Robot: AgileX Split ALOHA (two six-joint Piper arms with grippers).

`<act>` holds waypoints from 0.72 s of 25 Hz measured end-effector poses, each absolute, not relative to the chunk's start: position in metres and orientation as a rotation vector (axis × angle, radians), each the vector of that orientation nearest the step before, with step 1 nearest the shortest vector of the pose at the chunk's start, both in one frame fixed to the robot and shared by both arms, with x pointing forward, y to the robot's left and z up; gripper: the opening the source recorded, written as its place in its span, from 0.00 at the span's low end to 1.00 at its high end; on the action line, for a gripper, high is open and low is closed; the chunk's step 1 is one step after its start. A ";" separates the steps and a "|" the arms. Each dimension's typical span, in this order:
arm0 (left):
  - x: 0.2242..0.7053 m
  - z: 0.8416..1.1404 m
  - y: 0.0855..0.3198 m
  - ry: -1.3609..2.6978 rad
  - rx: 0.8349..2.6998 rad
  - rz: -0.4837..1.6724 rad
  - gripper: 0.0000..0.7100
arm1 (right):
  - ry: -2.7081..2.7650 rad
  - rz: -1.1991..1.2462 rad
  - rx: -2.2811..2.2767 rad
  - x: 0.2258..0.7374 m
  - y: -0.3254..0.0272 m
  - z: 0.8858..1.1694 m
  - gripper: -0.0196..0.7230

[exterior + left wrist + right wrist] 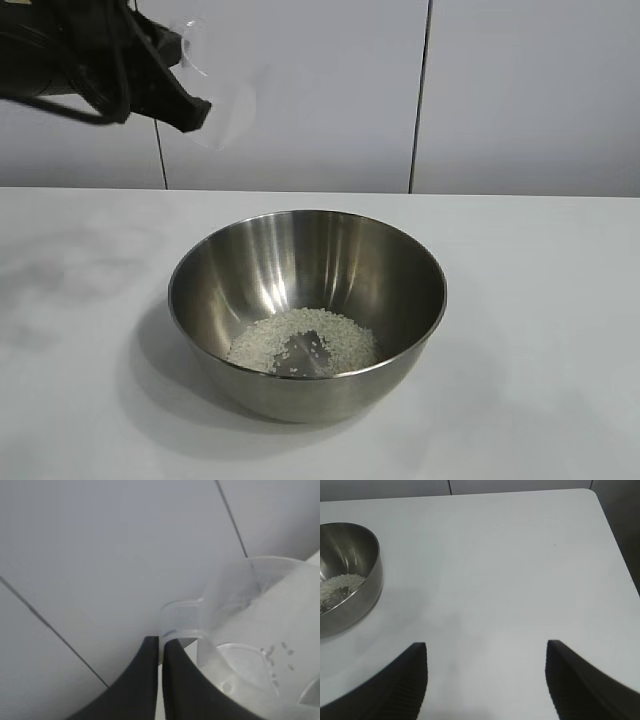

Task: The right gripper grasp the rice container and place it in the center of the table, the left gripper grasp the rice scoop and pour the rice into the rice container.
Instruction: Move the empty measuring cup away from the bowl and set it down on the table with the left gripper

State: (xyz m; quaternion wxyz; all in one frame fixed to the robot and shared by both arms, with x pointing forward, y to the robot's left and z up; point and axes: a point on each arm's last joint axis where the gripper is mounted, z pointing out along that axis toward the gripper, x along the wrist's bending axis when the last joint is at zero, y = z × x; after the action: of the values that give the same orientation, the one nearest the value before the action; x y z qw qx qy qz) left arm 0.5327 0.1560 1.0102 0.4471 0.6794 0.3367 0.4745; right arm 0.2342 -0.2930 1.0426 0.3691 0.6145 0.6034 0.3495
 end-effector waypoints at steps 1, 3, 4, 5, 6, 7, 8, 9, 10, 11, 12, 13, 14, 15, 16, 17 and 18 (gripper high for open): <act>0.534 1.007 0.164 0.910 1.646 1.140 0.01 | 1.549 0.897 1.577 0.234 -0.293 1.043 0.66; 0.533 0.996 0.180 1.037 1.598 1.073 0.01 | 1.549 0.897 1.577 0.234 -0.293 1.043 0.66; 0.533 0.990 0.188 1.090 1.574 1.037 0.01 | 1.549 0.897 1.577 0.234 -0.293 1.043 0.66; 0.530 0.983 0.198 1.144 1.548 1.000 0.01 | 1.549 0.897 1.577 0.234 -0.293 1.043 0.66; 0.526 0.976 0.205 1.165 1.539 0.973 0.01 | 1.549 0.897 1.577 0.234 -0.293 1.043 0.66; 0.524 0.972 0.214 1.183 1.507 0.952 0.01 | 1.549 0.897 1.577 0.234 -0.293 1.043 0.66; 0.520 0.966 0.223 1.203 1.474 0.938 0.01 | 1.549 0.897 1.577 0.234 -0.293 1.043 0.66; 0.514 0.962 0.230 1.193 1.463 0.935 0.01 | 1.549 0.897 1.577 0.234 -0.293 1.043 0.66; 0.509 0.957 0.239 1.187 1.463 0.934 0.01 | 1.549 0.897 1.577 0.234 -0.293 1.043 0.66; 0.505 0.953 0.246 1.174 1.463 0.940 0.01 | 1.549 0.897 1.577 0.234 -0.293 1.043 0.66; 0.500 0.949 0.252 1.166 1.477 0.942 0.01 | 1.549 0.897 1.577 0.234 -0.293 1.043 0.66; 0.496 0.945 0.256 1.147 1.508 0.937 0.01 | 1.549 0.897 1.577 0.234 -0.293 1.043 0.66; 0.492 0.940 0.260 1.135 1.543 0.930 0.01 | 1.549 0.897 1.577 0.234 -0.293 1.043 0.66; 0.491 0.935 0.263 1.129 1.569 0.922 0.01 | 1.549 0.897 1.577 0.234 -0.293 1.043 0.66; 0.490 0.930 0.264 1.115 1.603 0.905 0.01 | 1.549 0.897 1.577 0.234 -0.293 1.043 0.66; 0.490 0.922 0.265 1.112 1.635 0.883 0.01 | 1.549 0.897 1.577 0.234 -0.293 1.043 0.66; 0.491 0.915 0.265 1.109 1.660 0.862 0.01 | 1.549 0.897 1.577 0.234 -0.293 1.043 0.66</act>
State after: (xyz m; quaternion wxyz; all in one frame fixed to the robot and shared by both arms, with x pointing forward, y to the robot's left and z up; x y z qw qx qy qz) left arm 0.4907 0.2646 0.9145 0.4648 0.6759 0.4516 0.3508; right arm 0.2342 -0.2930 1.0426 0.3691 0.6145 0.6034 0.3495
